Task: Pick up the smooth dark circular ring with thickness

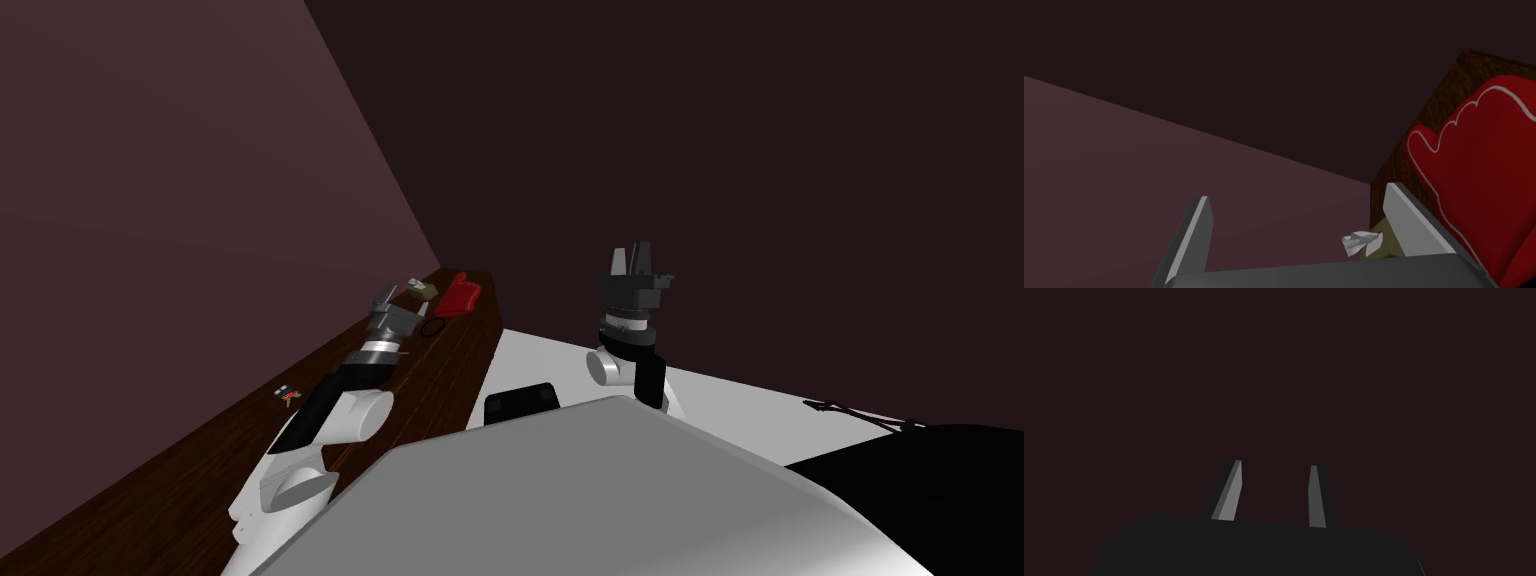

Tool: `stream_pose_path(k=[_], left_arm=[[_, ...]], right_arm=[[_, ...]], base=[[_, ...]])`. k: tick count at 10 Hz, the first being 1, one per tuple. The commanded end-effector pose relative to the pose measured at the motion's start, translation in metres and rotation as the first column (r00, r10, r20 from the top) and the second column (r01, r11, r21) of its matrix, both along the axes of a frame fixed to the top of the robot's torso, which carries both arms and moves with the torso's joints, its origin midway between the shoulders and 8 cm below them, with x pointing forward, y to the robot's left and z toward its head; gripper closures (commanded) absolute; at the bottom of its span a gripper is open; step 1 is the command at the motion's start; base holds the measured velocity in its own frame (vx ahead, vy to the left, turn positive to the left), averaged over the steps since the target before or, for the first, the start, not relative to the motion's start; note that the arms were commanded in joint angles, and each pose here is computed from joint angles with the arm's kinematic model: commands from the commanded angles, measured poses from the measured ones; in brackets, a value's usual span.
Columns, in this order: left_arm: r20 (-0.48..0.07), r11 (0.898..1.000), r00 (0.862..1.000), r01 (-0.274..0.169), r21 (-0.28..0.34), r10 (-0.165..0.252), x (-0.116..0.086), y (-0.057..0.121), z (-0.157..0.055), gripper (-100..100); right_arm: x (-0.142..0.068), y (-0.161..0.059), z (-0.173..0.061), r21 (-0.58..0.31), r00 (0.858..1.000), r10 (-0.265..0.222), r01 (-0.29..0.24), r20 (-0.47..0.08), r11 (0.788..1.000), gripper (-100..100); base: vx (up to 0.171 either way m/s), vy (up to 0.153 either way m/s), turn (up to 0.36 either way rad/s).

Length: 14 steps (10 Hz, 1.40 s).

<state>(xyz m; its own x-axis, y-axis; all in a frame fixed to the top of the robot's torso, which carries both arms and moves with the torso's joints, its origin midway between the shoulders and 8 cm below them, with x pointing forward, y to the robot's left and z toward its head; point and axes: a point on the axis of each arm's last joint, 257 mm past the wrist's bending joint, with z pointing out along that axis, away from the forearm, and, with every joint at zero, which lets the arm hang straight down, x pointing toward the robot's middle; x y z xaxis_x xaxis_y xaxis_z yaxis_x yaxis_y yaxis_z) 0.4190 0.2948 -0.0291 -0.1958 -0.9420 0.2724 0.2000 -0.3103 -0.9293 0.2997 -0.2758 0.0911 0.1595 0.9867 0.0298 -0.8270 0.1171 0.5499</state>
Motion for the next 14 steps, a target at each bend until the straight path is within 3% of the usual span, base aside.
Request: stream_pose_path(k=[1, 4, 7, 11, 12, 14], left_arm=[[-0.046, 1.0, 0.999, 0.006, -0.015, -0.006, 0.004, 0.003, -0.009, -100], [-0.143, 0.997, 0.989, 0.032, -0.068, -0.041, 0.011, 0.009, -0.022, -100], [-0.231, 0.996, 0.972, 0.029, -0.088, -0.049, 0.015, 0.014, -0.039, -100], [-0.364, 0.992, 0.929, 0.023, -0.124, -0.067, 0.018, 0.022, -0.065, -100], [-0.403, 0.99, 0.912, 0.024, -0.142, -0.08, 0.019, 0.025, -0.071, -100], [-0.428, 0.99, 0.901, 0.015, -0.137, -0.073, 0.018, 0.027, -0.078, -100]], right_arm=[[0.0, 0.0, 0.0, 0.0, 1.0, 0.0, 0.0, 0.0, 1.0, 0], [0.0, 0.0, 0.0, 0.0, 1.0, 0.0, 0.0, 0.0, 1.0, 0], [0.0, 0.0, 0.0, 0.0, 1.0, 0.0, 0.0, 0.0, 1.0, 0], [0.0, 0.0, 0.0, 0.0, 1.0, 0.0, 0.0, 0.0, 1.0, 0], [0.0, 0.0, 0.0, 0.0, 1.0, 0.0, 0.0, 0.0, 1.0, 0], [0.0, 0.0, 0.0, 0.0, 1.0, 0.0, 0.0, 0.0, 1.0, 0]], base=[[0.034, -0.031, -0.014], [0.046, -0.033, -0.017], [0.048, -0.028, -0.006], [0.055, -0.019, 0.004], [0.062, -0.025, 0.018], [0.04, -0.013, 0.005]])
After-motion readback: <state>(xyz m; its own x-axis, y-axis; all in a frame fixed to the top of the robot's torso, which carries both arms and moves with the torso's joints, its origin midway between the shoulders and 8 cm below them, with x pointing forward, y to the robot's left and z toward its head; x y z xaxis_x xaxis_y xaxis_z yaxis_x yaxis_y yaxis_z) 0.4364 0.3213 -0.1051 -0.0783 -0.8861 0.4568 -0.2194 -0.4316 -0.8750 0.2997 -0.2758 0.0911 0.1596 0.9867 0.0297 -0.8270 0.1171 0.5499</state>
